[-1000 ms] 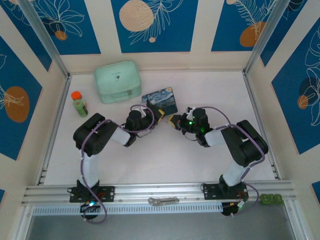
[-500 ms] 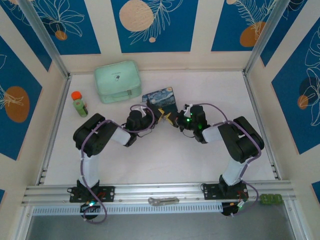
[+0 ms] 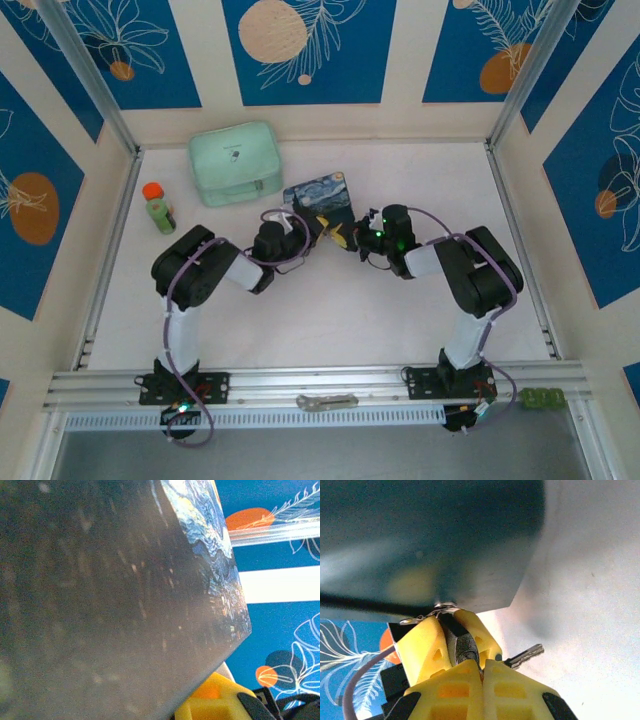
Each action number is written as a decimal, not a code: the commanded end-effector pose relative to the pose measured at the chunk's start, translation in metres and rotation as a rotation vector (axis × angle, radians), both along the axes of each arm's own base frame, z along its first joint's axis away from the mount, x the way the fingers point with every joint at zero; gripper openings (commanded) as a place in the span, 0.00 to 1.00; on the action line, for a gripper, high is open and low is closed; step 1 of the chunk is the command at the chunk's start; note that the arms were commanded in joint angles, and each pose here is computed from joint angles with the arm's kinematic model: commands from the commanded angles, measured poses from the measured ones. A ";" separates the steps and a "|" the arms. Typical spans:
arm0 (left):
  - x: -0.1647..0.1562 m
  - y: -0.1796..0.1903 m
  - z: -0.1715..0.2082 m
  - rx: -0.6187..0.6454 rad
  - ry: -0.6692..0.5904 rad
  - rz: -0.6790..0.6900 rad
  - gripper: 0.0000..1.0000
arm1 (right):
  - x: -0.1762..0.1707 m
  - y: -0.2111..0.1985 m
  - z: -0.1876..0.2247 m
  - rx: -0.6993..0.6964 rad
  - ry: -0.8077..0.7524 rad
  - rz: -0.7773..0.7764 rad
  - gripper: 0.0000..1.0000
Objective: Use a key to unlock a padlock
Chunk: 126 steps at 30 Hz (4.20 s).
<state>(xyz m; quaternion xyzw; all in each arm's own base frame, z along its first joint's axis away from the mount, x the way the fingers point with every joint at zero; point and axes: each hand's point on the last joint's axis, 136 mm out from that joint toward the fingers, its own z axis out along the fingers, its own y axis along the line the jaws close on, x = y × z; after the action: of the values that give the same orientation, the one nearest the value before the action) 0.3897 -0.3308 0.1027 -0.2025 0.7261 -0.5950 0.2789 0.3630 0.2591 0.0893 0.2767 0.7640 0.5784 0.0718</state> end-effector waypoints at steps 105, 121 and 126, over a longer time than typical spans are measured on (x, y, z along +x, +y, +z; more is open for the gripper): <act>-0.007 0.121 0.004 0.337 -0.057 0.124 0.73 | -0.071 -0.002 0.020 -1.154 -0.361 0.503 0.55; -0.011 0.118 -0.007 0.209 -0.034 0.127 0.72 | -0.041 0.020 -0.034 -1.518 -0.384 0.671 0.54; -0.010 0.115 -0.003 0.217 -0.050 0.107 0.72 | -0.031 0.025 -0.041 -1.547 -0.407 0.673 0.50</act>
<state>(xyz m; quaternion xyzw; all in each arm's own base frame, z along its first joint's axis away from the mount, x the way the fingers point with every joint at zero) 0.3777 -0.2128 0.0867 -0.2086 0.7785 -0.4846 0.3398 0.3220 0.2818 0.0418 -0.1878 0.9638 -0.0564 0.1807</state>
